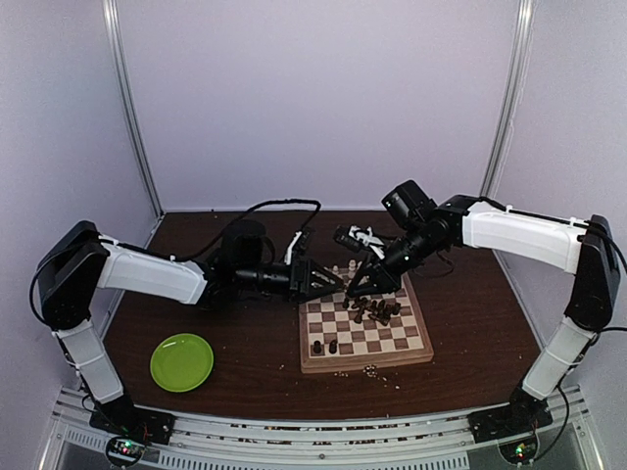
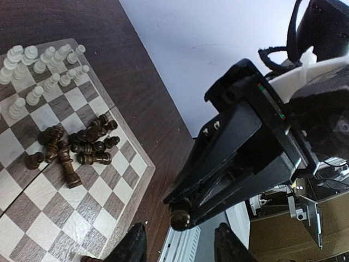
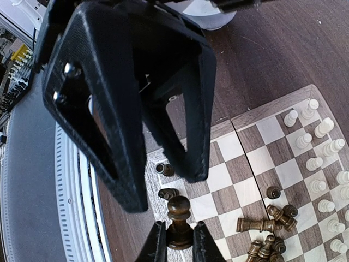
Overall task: Set up the chess pieces on the board
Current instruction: Pass from the right arm to the left, then place the pawn at h7.
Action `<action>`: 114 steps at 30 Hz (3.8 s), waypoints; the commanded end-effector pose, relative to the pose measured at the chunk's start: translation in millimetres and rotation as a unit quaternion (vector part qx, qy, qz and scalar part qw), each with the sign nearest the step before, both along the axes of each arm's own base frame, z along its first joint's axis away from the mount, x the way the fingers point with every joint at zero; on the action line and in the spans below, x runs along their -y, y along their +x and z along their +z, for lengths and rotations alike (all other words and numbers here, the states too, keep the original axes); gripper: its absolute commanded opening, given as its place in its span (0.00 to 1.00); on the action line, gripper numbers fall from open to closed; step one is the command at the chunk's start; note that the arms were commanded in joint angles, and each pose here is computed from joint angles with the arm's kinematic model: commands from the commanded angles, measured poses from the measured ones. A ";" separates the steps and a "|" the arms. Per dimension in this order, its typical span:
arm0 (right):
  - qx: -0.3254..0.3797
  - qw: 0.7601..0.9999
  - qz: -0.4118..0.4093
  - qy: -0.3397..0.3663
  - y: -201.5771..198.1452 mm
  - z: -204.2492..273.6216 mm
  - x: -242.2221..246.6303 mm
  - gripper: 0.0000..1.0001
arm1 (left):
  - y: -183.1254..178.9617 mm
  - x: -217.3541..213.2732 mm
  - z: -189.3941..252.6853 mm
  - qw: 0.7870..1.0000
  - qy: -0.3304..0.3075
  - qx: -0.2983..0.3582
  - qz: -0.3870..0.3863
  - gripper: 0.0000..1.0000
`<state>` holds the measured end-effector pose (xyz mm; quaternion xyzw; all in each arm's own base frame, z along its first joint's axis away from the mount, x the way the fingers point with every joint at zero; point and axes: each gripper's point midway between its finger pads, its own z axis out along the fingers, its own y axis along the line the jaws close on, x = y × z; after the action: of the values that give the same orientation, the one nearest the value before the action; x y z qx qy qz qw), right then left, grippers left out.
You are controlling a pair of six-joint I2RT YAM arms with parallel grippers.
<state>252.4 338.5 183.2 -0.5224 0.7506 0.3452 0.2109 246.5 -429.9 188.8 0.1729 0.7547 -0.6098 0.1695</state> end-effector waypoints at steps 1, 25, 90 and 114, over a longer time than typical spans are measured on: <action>0.004 1.000 0.008 0.005 0.4 1.6 -3.6 0.08 | -10.4 20.4 20.4 0.999 -0.028 0.012 -0.037 0.42; -0.006 1.000 0.022 0.002 -7.6 -4.9 -0.2 0.09 | -1.3 21.6 13.6 0.998 -0.056 -0.018 -0.002 0.33; 0.046 0.996 -0.068 -0.043 14.7 -16.6 105.7 0.43 | -16.6 -14.7 -106.8 0.830 0.450 0.280 -0.174 0.02; 0.044 0.996 -0.056 -0.058 12.9 -25.1 108.2 0.42 | -17.5 -16.4 -127.4 0.822 0.466 0.268 -0.188 0.05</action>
<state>265.6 234.1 164.6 -0.5047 0.7828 0.2724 0.2415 224.3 -406.7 57.5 0.5226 0.8314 -0.1339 0.1336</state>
